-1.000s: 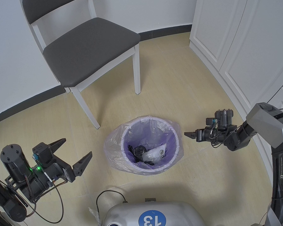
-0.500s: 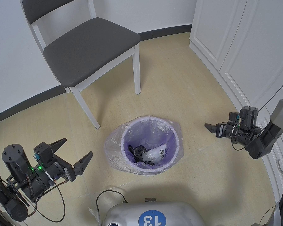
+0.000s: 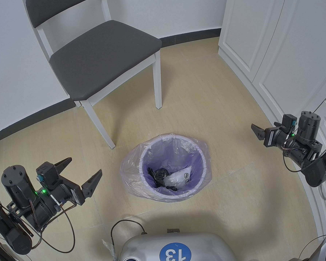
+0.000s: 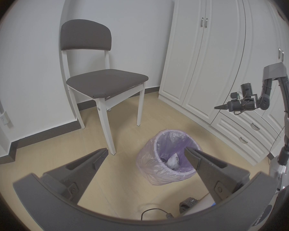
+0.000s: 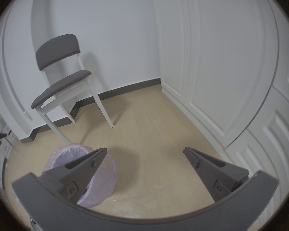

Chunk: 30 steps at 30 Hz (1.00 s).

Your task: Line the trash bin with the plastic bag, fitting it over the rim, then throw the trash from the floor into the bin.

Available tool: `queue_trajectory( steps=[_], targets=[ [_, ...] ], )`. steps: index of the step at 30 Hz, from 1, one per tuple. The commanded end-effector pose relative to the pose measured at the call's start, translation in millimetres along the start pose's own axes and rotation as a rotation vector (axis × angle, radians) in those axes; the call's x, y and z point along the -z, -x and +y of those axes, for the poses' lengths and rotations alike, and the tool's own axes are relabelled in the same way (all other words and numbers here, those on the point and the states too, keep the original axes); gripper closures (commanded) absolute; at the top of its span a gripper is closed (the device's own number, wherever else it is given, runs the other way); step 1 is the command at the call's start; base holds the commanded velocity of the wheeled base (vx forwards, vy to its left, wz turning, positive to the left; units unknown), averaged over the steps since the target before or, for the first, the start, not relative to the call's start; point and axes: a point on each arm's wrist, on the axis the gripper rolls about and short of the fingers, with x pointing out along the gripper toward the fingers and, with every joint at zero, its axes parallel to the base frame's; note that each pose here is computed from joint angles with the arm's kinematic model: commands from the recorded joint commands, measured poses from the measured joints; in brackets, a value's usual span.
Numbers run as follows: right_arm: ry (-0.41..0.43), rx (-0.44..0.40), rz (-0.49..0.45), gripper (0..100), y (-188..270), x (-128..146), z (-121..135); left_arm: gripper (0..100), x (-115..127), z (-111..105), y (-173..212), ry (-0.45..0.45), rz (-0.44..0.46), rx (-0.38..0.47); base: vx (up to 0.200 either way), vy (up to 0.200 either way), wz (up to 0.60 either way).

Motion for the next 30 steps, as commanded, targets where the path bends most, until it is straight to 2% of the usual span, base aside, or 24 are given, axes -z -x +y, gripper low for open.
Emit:
queue_trajectory(
  steps=[1, 2, 5, 9, 12, 13, 14, 16, 20, 21, 23, 30],
  targets=[
    [0.046, 0.023, -0.006, 0, 20, -3, -1, 0, -55, 19, -16, -0.007, -0.268, -0.094, 0.000, 0.000, 0.00],
    [0.045, 0.054, -0.009, 0, 19, -4, -2, 0, -70, 24, -18, -0.016, -0.308, -0.119, 0.000, 0.000, 0.00],
    [0.035, 0.107, -0.031, 0, 17, -9, -3, 0, -94, 31, -13, -0.035, -0.302, -0.159, 0.000, 0.000, 0.00],
    [0.027, 0.170, -0.089, 0, 0, -24, -22, 0, -136, 41, 5, -0.041, -0.181, -0.201, 0.000, 0.000, 0.00],
    [0.025, 0.194, -0.152, 0, -13, -41, -31, 0, -173, 48, 19, -0.038, -0.139, -0.237, 0.000, 0.000, 0.00],
    [0.025, 0.194, -0.152, 0, -13, -41, -31, 0, -173, 48, 19, -0.038, -0.139, -0.237, 0.000, 0.000, 0.00],
    [0.025, 0.192, -0.184, 0, -18, -55, -32, 0, -196, 54, 29, -0.037, -0.120, -0.271, 0.000, 0.000, 0.00],
    [0.024, 0.187, -0.189, 0, -19, -66, -32, 0, -212, 57, 40, -0.042, -0.106, -0.300, 0.000, 0.000, 0.00],
    [0.030, 0.143, -0.252, 0, -8, -103, -28, 0, -236, 55, 62, -0.079, -0.125, -0.320, 0.000, 0.000, 0.00],
    [0.030, 0.143, -0.252, 0, -8, -103, -28, 0, -236, 55, 62, -0.079, -0.125, -0.320, 0.000, 0.000, 0.00],
    [0.035, 0.101, -0.284, 0, 4, -128, -27, 0, -255, 53, 73, -0.109, -0.161, -0.325, 0.000, 0.000, 0.00],
    [0.039, 0.102, -0.353, 0, 19, -174, -29, 0, -274, 50, 90, -0.125, -0.159, -0.361, 0.000, 0.000, 0.00]
  ],
)
